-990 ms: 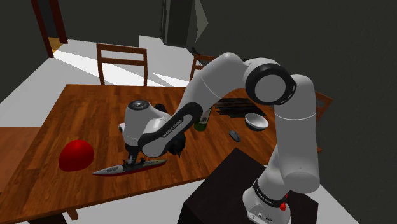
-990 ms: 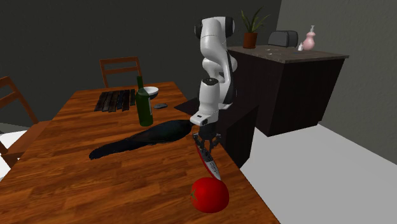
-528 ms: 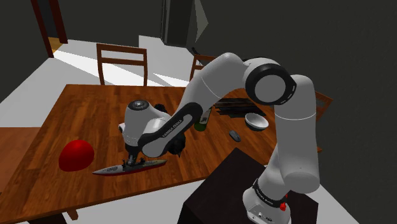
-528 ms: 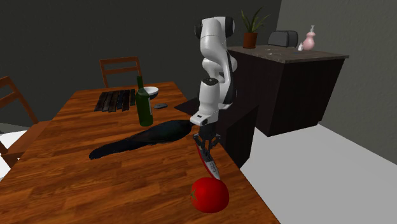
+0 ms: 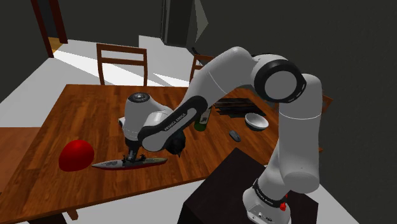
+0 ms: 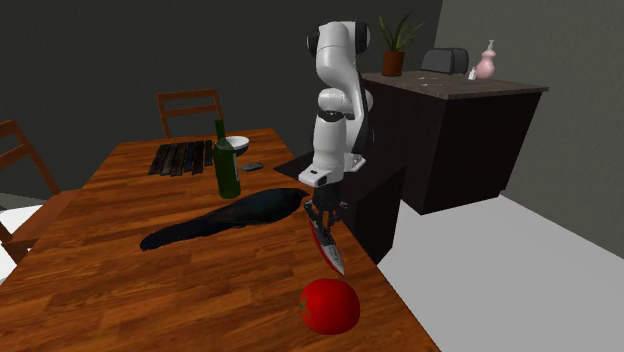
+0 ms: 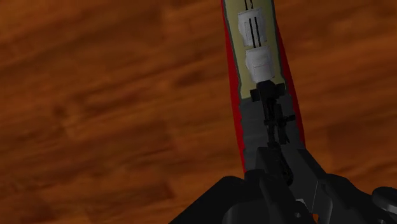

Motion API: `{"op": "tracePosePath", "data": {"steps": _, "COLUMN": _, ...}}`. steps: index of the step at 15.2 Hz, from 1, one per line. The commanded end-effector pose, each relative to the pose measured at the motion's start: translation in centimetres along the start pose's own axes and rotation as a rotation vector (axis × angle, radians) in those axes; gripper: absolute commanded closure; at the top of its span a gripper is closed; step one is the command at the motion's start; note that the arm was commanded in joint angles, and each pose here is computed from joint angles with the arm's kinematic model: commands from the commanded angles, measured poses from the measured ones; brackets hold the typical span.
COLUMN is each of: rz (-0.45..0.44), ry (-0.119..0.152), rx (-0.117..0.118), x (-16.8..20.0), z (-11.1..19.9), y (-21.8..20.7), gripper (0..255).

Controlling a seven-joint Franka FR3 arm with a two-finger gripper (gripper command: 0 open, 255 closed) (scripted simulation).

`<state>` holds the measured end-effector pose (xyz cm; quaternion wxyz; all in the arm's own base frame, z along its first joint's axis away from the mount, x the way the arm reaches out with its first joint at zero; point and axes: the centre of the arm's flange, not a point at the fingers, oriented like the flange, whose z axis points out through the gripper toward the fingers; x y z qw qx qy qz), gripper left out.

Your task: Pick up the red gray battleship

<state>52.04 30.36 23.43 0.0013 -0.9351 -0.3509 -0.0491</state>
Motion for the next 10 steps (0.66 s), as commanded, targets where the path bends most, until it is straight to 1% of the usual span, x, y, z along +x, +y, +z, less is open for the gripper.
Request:
{"op": "tracePosePath", "data": {"steps": 1, "rz": 0.0, "ry": 0.0, "rx": 0.0, "x": 0.3, "z": -1.1, "y": 0.1, "gripper": 255}}
{"op": "tracePosePath", "data": {"steps": 8, "rz": 0.0, "ry": 0.0, "rx": 0.0, "x": 0.6, "z": -4.7, "y": 0.2, "gripper": 255}}
{"op": "tracePosePath", "data": {"steps": 10, "rz": 0.0, "ry": 0.0, "rx": 0.0, "x": 0.6, "z": -4.8, "y": 0.2, "gripper": 255}}
